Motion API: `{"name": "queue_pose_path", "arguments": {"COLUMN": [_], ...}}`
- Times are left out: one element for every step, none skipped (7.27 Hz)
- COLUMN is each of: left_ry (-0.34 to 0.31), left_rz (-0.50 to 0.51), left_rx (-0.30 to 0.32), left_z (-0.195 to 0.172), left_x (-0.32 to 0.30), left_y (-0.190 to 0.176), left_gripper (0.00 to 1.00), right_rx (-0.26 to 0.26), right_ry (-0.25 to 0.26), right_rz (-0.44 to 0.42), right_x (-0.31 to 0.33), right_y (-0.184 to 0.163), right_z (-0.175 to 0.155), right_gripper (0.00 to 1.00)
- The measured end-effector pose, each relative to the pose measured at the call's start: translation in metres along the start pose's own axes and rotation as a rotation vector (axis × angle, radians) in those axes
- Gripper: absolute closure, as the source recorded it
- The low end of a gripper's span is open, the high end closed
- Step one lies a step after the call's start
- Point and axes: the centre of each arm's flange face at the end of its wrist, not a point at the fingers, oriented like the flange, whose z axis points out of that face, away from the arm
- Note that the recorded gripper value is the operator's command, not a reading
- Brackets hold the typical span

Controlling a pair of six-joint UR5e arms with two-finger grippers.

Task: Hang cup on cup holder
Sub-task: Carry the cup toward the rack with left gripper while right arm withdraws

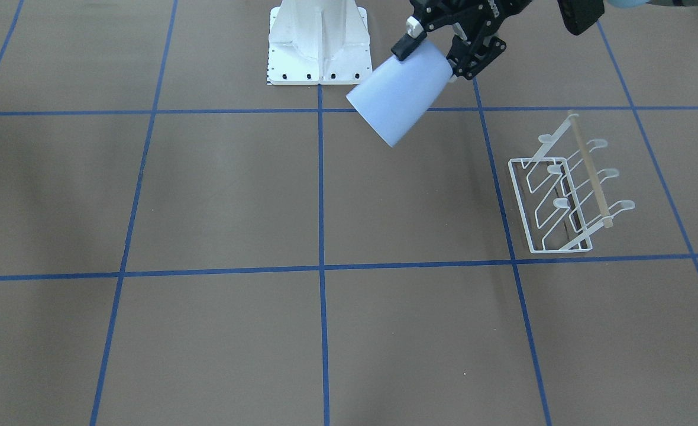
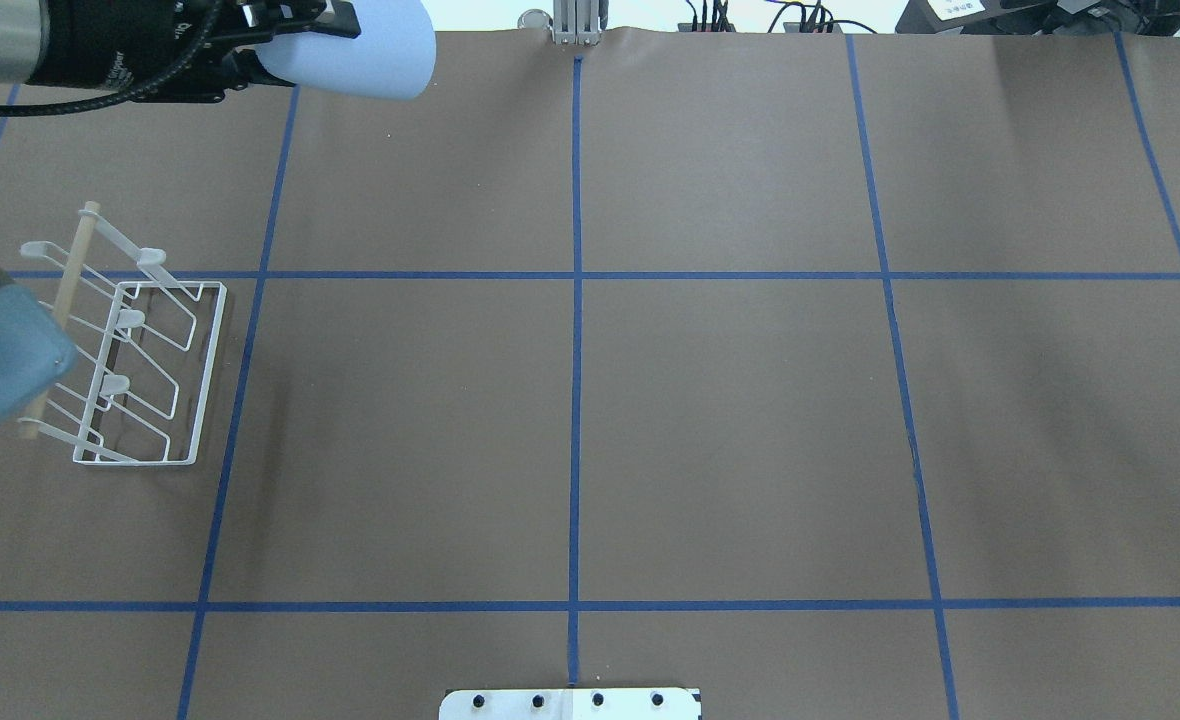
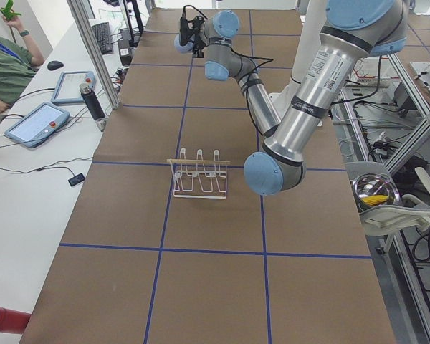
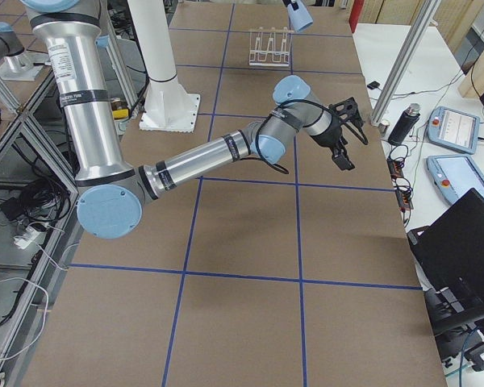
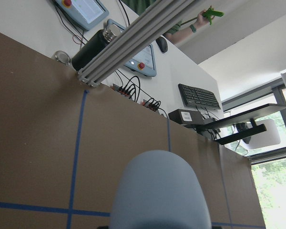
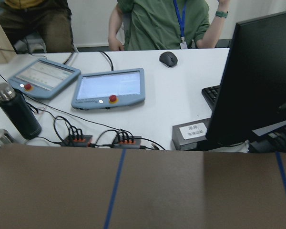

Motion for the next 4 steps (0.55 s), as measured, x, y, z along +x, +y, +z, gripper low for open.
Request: {"name": "queue_pose_path", "arguments": {"left_ry": [-0.116, -0.23, -0.331, -0.419], "left_rz": [0.058, 0.126, 0.193, 0.251], "left_rx": [-0.021, -0.057, -0.107, -0.163], "left_z": [-0.003, -0.007, -0.006, -0.003], "left_x": [-0.014, -0.028, -0.042, -0.057], "left_y": [-0.01, -0.017, -0.02, -0.022], "left_gripper": [1.0, 1.0, 1.0, 1.0], "right_rx": [-0.113, -0.222, -0.323, -0.417], "right_ry": [0.041, 0.057, 0.052, 0.024], "right_rz": [-0.053, -0.101, -0.13, -0.132], "right_x": [0.014, 0.025, 0.034, 0.038], "right_y": [0.009, 0.019, 0.03, 0.039], "right_z": [0.015, 0.03, 0.041, 0.049], "right_gripper": [0.0, 0.0, 0.0, 0.0]}}
